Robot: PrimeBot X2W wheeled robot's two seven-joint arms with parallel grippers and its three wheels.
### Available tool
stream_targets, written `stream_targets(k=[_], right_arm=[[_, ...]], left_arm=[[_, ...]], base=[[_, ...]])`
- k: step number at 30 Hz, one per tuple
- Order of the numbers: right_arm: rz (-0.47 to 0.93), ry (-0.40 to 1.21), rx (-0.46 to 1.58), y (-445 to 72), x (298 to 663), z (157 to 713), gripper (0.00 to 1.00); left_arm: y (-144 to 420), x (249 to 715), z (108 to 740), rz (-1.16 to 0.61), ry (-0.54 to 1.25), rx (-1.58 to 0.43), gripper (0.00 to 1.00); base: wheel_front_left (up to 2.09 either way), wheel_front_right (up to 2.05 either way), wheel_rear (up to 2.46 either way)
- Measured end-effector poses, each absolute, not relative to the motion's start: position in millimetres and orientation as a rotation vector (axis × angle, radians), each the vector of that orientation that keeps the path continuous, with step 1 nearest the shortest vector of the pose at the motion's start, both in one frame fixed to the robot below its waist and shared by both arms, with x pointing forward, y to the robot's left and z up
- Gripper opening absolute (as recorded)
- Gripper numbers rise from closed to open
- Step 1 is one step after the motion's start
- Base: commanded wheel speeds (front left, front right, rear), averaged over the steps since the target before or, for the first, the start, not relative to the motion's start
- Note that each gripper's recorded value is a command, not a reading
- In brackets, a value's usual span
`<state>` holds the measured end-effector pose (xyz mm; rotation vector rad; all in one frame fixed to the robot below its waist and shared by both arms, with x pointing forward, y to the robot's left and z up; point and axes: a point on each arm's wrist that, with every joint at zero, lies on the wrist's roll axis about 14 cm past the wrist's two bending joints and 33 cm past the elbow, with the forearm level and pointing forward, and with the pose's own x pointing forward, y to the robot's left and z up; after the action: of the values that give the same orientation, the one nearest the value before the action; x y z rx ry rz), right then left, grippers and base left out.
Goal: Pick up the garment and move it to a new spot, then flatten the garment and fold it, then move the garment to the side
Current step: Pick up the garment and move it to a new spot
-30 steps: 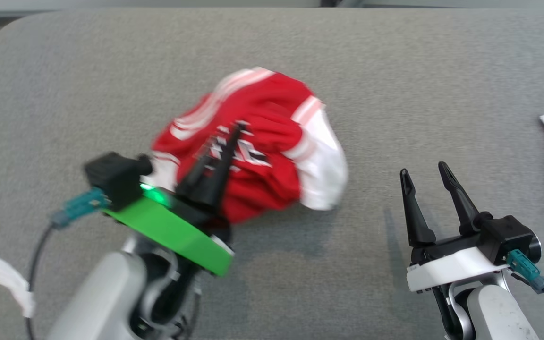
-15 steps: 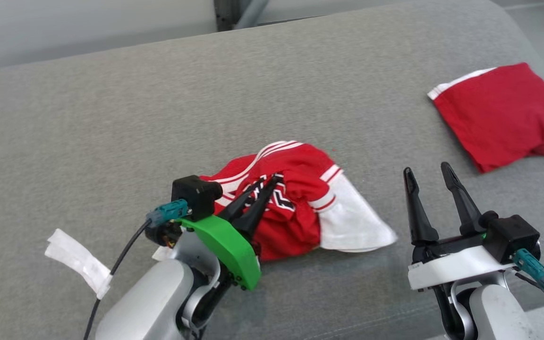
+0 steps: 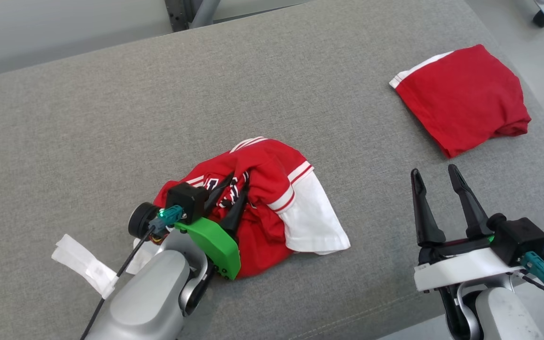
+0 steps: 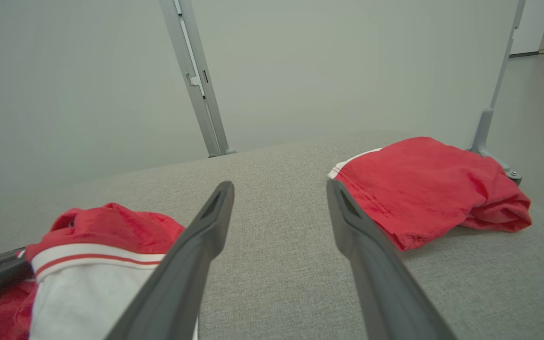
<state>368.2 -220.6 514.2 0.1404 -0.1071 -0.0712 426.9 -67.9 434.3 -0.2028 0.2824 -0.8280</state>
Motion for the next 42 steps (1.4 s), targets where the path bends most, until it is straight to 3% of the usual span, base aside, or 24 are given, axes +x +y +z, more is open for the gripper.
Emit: stream_targets(k=[9, 16, 21, 30, 42], right_arm=[[-0.062, -0.141, 0.116, -220.2, 372.6, 523.7, 1.00], [-0.049, -0.174, 0.107, -217.5, 375.0, 534.0, 1.00], [-0.024, -0.147, 0.081, -209.8, 374.1, 526.4, 1.00], [0.067, -0.070, 0.059, -179.3, 365.3, 503.4, 1.00], [0.146, -0.047, 0.092, -151.7, 359.7, 497.1, 1.00]], left_arm=[[-4.2, 435.5, 466.8, -0.609, 0.124, -0.134, 1.00], [86.8, 404.6, 493.6, -0.338, 0.003, -0.051, 1.00], [131.2, 373.1, 491.1, -0.169, 0.012, -0.102, 1.00], [187.2, 329.1, 478.2, -0.005, 0.031, -0.106, 1.00], [212.6, 321.7, 484.2, 0.061, -0.009, -0.101, 1.00]], base=[[0.00, 0.00, 0.00], [0.00, 0.00, 0.00], [0.00, 0.00, 0.00], [0.00, 0.00, 0.00], [0.00, 0.00, 0.00]])
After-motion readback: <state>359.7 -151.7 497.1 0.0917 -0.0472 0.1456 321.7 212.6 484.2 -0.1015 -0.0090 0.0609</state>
